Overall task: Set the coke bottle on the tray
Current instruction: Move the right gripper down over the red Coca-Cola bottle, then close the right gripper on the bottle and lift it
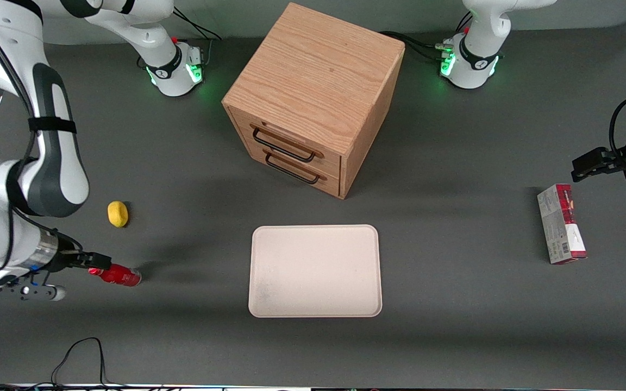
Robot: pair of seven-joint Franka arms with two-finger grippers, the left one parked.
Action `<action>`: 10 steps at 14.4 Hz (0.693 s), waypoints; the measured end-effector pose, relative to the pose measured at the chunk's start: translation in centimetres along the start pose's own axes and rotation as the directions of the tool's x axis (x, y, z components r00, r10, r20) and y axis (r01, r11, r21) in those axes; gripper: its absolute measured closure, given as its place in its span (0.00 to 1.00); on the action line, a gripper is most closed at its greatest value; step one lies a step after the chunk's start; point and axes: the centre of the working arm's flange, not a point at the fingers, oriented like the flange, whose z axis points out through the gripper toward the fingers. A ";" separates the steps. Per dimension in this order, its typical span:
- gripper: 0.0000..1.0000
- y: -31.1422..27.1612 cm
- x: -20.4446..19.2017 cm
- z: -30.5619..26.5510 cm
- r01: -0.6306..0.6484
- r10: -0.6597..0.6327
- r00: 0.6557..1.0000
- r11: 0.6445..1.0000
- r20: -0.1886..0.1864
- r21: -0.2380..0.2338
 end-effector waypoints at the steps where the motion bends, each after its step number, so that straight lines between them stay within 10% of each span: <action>1: 0.00 0.1 0.2 1.0 0.012 -0.012 1.000 1.000 -0.002 0.002; 10: 0.01 1.5 -0.1 4.3 0.020 -0.020 1.000 1.000 -0.008 0.000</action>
